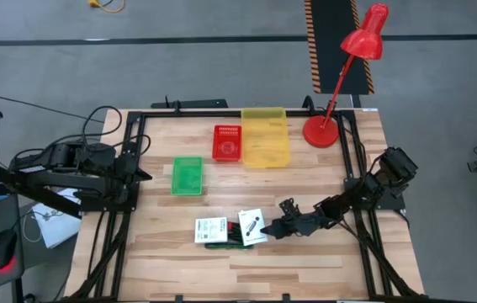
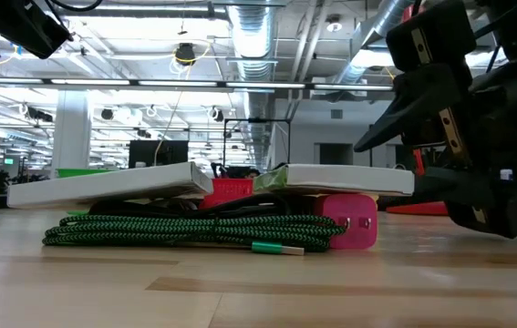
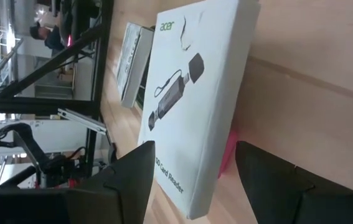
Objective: Pick and place items into bin
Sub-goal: Put the card reader box into the red bin
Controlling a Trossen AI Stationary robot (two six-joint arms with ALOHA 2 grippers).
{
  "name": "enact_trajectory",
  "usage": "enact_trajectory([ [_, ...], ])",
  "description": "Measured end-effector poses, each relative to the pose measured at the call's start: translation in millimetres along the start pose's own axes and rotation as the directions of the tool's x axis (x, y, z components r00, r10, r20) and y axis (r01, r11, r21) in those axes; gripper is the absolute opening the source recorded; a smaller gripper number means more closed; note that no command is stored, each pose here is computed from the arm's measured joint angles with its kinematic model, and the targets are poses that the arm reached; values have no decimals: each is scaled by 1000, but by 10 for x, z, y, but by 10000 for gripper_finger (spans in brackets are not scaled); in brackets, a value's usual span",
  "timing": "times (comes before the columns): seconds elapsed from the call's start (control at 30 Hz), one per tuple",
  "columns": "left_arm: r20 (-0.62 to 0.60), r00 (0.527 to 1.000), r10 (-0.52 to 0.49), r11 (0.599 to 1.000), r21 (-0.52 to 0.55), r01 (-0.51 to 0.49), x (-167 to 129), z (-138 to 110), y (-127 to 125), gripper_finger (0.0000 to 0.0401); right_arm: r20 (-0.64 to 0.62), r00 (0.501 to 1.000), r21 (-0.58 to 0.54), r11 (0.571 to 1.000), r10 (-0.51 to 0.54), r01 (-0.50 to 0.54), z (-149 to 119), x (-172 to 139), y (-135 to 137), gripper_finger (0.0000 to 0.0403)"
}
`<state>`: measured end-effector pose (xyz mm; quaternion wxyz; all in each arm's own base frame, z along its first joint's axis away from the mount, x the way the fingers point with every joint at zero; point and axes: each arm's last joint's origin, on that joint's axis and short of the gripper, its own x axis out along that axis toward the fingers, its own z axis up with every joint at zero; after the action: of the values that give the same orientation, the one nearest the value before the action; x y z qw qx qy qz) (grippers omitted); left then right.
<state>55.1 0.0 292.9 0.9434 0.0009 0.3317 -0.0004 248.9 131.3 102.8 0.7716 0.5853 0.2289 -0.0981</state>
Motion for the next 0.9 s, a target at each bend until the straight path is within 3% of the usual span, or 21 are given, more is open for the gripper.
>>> enact_trajectory([
  [0.9, 0, 1000, 0, 1000, -8, 0, -1, 0, 0, 0, -1, 1000, -8, 1000, -21, 21, -9, 31, 45, 219],
])
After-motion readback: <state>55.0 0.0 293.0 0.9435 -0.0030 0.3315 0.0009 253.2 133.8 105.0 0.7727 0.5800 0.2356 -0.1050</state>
